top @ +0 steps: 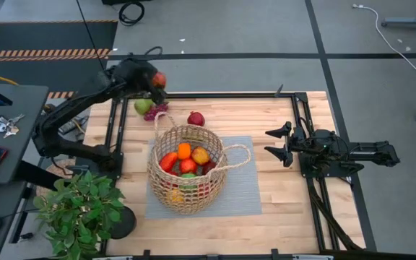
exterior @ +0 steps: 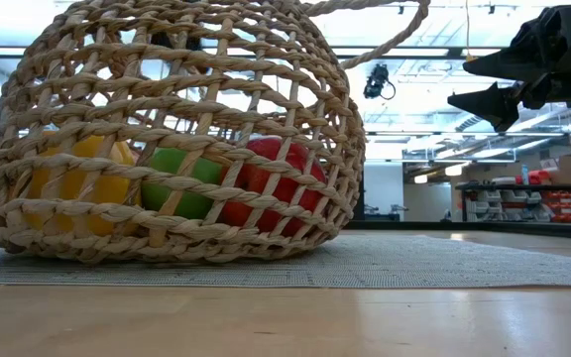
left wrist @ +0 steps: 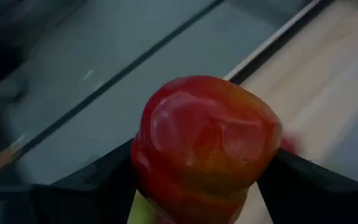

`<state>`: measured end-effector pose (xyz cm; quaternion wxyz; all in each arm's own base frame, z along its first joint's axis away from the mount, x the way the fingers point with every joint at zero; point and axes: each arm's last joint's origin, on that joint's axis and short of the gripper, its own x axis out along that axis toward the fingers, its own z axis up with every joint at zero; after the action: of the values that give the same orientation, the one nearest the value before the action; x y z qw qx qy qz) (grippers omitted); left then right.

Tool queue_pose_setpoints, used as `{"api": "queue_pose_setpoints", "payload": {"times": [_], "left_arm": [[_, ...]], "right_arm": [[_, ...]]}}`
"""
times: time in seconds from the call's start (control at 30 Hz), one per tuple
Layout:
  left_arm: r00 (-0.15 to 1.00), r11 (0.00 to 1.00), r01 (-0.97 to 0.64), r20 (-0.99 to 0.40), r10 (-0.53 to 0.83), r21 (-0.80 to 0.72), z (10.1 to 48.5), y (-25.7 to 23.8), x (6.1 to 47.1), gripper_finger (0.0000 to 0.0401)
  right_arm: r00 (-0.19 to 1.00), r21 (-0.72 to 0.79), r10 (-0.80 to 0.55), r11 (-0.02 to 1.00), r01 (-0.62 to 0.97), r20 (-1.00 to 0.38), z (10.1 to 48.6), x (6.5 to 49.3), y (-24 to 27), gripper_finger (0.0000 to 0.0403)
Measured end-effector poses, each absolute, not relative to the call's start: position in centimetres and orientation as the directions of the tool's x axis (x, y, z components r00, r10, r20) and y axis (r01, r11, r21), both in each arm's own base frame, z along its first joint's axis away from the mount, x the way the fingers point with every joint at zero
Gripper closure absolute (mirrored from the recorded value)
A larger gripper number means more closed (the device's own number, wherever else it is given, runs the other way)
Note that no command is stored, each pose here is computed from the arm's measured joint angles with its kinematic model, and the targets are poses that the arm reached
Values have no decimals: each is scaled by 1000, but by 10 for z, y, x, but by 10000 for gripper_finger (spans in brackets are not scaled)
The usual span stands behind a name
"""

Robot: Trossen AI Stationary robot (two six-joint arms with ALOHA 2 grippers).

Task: Build produce basket
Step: Put the red apple into the brown woven basket

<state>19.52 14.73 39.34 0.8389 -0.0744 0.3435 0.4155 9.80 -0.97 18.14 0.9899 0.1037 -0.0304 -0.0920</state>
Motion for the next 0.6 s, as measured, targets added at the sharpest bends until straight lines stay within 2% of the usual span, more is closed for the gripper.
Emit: {"api": "queue_pose_setpoints", "payload": {"times": [0.13, 0.27, 0.4, 0.6], "left_arm": [[634, 762, -646, -533, 560, 33, 419, 127, 206, 120], [806, 877, -478, -418, 418, -44, 434, 104, 219, 120], [886, 939, -343, -345, 310, -38, 441, 82, 231, 120], [957, 981, -174, -220, 188, 80, 453, 49, 244, 117]], "right_arm": [[981, 211, -188, 962, 176, 41, 181, 98, -10, 54], [981, 211, -188, 962, 176, 41, 181, 98, -10, 54], [981, 211, -188, 962, 176, 41, 181, 98, -10, 54], [981, 211, -188, 962, 176, 41, 181, 98, -10, 54]]}}
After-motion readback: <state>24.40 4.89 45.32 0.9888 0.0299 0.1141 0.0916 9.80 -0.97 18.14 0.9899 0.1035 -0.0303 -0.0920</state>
